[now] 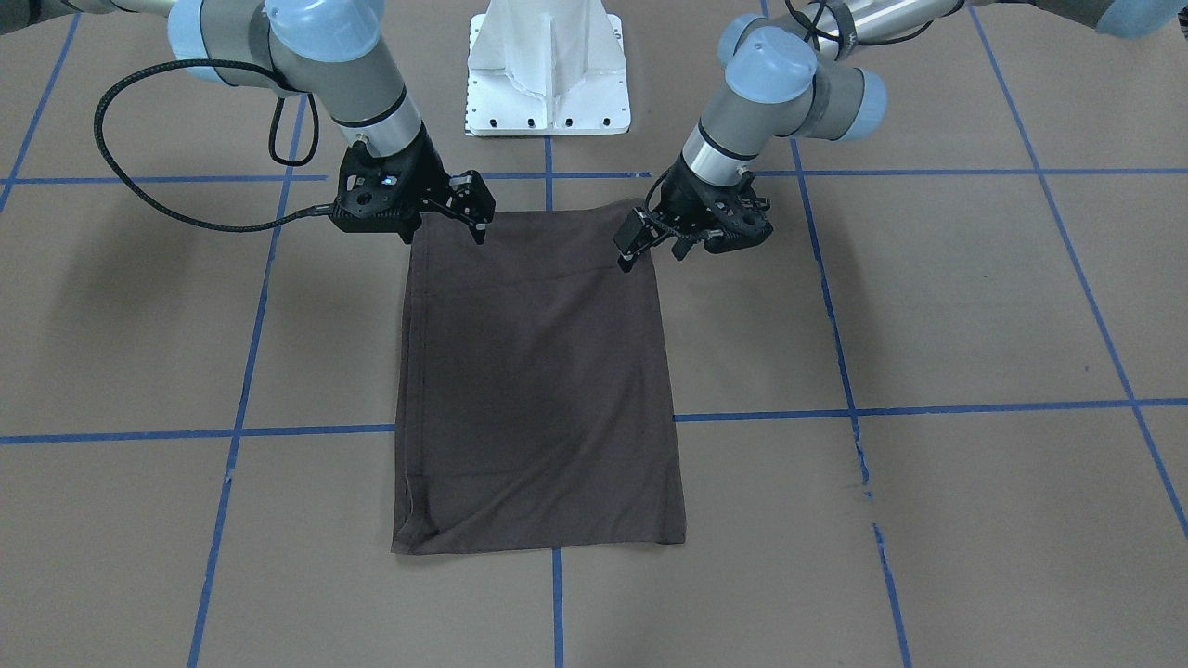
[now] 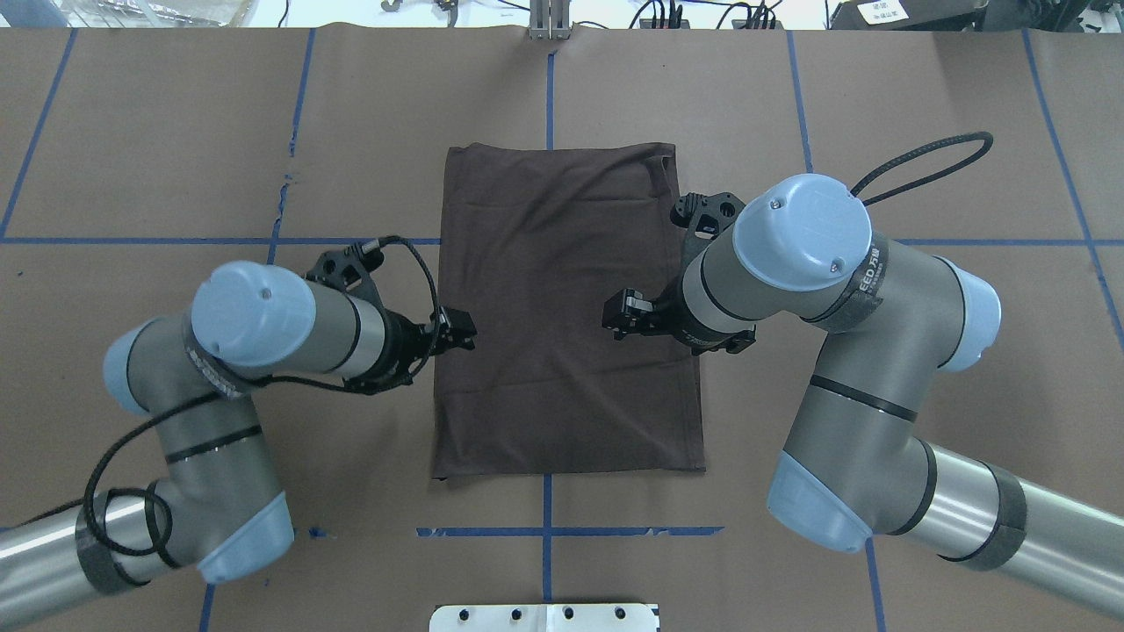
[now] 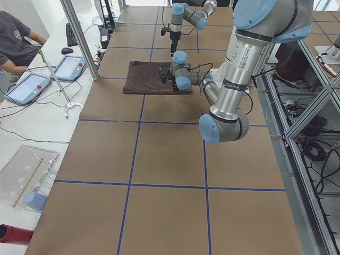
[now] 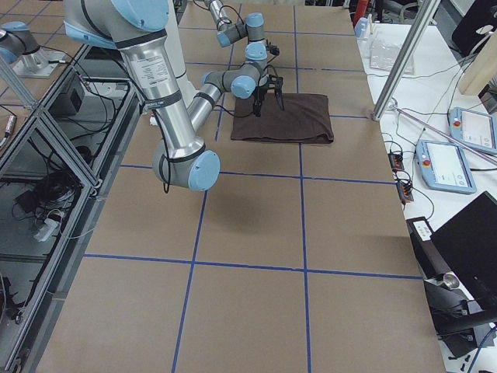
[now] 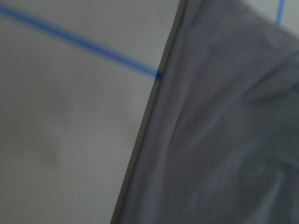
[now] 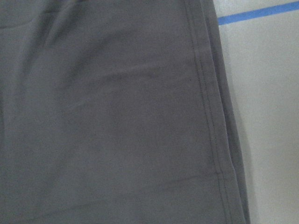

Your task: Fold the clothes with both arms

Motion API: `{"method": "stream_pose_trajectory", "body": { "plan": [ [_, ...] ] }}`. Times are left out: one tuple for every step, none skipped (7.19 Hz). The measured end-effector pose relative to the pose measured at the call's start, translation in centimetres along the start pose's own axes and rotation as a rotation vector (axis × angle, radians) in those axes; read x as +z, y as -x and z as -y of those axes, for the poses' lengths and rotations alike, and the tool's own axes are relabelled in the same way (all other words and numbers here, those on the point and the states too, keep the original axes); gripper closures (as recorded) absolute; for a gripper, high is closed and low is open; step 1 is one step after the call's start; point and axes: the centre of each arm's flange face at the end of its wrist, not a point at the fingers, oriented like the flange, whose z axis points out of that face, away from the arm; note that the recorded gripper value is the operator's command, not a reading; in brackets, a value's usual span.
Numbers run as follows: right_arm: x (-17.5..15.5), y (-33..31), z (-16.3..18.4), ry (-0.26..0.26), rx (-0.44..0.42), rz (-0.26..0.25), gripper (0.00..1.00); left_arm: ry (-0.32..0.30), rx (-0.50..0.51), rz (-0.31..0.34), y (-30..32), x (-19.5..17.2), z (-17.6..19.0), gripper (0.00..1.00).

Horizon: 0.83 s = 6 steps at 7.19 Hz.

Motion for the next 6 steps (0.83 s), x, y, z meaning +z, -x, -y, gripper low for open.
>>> {"method": "stream_pose_trajectory", "body": {
  "plan": [
    [-0.3, 0.1, -0.3, 0.009, 0.008, 0.008, 0.00, 0.012, -0.055, 0.020, 1.4, 0.6, -3.3, 0.00],
    [-0.4, 0.2, -0.5, 0.012, 0.011, 0.010, 0.00, 0.019, -0.103, 0.050, 2.3, 1.2, -5.5, 0.02],
    [-0.4, 0.2, -0.5, 0.014, 0.012, 0.009, 0.00, 0.020, -0.141, 0.074, 2.8, 1.6, -6.8, 0.06],
    [-0.4, 0.2, -0.5, 0.014, 0.013, 0.008, 0.00, 0.016, -0.165, 0.084, 2.9, 1.8, -7.4, 0.09],
    [-0.4, 0.2, -0.5, 0.014, 0.013, 0.007, 0.00, 0.011, -0.180, 0.089, 2.9, 2.0, -7.6, 0.11],
    [-0.4, 0.1, -0.5, 0.014, 0.014, 0.006, 0.00, 0.008, -0.189, 0.097, 2.9, 2.1, -7.8, 0.15]
  ]
}}
